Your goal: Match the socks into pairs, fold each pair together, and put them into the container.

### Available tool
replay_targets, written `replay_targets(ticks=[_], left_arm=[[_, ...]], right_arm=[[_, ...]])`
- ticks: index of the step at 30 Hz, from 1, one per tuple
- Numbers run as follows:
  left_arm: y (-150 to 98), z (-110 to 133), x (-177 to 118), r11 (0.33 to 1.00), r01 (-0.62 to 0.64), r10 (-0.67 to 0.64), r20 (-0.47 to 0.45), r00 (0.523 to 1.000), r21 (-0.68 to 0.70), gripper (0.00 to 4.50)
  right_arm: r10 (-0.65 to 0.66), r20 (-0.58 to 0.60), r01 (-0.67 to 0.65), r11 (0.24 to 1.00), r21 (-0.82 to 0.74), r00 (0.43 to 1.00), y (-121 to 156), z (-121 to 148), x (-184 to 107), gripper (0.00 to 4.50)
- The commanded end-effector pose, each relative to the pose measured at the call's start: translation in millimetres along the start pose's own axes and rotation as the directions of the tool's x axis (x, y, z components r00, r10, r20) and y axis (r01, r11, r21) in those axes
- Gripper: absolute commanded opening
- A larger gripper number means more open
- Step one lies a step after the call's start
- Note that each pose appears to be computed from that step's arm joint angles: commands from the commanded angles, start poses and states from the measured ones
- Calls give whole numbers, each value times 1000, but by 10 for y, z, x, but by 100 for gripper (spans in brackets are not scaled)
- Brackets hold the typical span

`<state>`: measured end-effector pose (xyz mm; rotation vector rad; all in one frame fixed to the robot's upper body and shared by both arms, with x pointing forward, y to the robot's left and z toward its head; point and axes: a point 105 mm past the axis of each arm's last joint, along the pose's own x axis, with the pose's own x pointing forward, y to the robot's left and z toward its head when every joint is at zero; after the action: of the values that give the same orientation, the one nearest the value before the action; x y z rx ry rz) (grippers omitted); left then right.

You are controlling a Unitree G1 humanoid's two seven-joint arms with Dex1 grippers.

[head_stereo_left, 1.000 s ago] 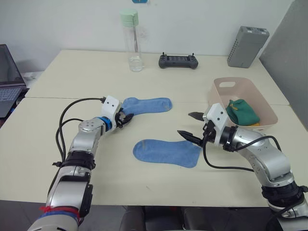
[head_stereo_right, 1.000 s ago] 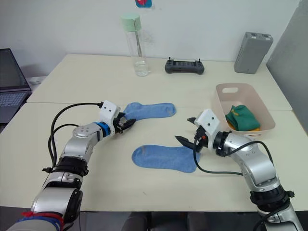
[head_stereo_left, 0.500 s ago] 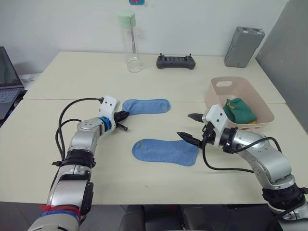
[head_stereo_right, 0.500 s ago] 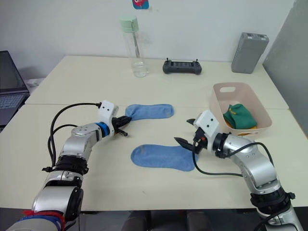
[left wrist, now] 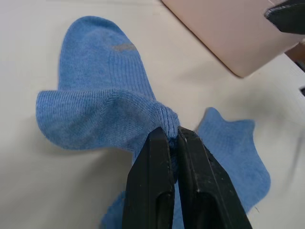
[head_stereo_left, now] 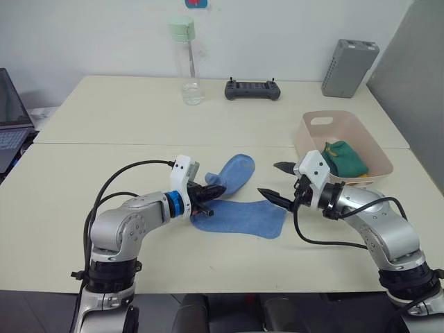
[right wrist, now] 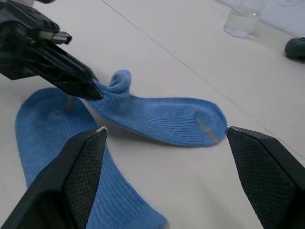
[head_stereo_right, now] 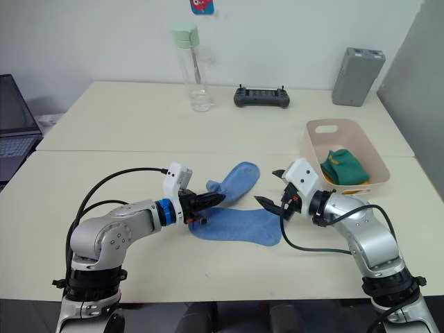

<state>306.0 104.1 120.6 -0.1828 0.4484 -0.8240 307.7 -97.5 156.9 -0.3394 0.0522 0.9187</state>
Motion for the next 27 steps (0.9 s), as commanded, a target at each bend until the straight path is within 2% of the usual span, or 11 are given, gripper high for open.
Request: replay_targets(ticks=[1, 3, 6, 9, 12, 13, 15, 19, 23, 27], left_arm=[[-155, -3, -40, 999, 39, -38, -17, 999, 35, 4], [-214, -69, -58, 996, 62, -59, -51, 997, 57, 4], [-314, -176, -78, 992, 110, -104, -96, 990, 61, 82], [-448, -175, -139, 977, 198, -189, -109, 976, 81, 173], [-586, 35, -296, 932, 348, -344, -52, 938, 99, 266], [-560, 108, -340, 925, 363, -361, -40, 932, 113, 297], [-344, 333, -394, 929, 329, -333, -6, 943, 172, 355], [-12, 594, -314, 926, 226, -245, 24, 969, 303, 355], [333, 814, 122, 867, 36, -91, 86, 992, 497, 355], [388, 722, 494, 826, 34, -82, 60, 995, 563, 355]], right_arm=[[-13, 39, 15, 999, -41, 999, -45, 112, -33, 429], [-13, 38, 15, 999, -41, 999, -43, 105, -35, 429], [-18, 31, 19, 999, -36, 999, -53, 74, -48, 429], [-24, 24, 25, 999, -35, 999, -64, 47, -66, 429], [-25, 13, 25, 999, -38, 1000, -56, 13, -82, 429], [-22, 9, 22, 999, -39, 1000, -46, 2, -83, 429], [-8, 2, 8, 999, -36, 1000, -7, -22, -77, 429], [7, 1, -7, 999, -35, 1000, 23, -31, -73, 429], [29, 15, -29, 999, -39, 999, 59, 0, -46, 429], [63, 37, -62, 998, -31, 997, 150, 53, -7, 429]])
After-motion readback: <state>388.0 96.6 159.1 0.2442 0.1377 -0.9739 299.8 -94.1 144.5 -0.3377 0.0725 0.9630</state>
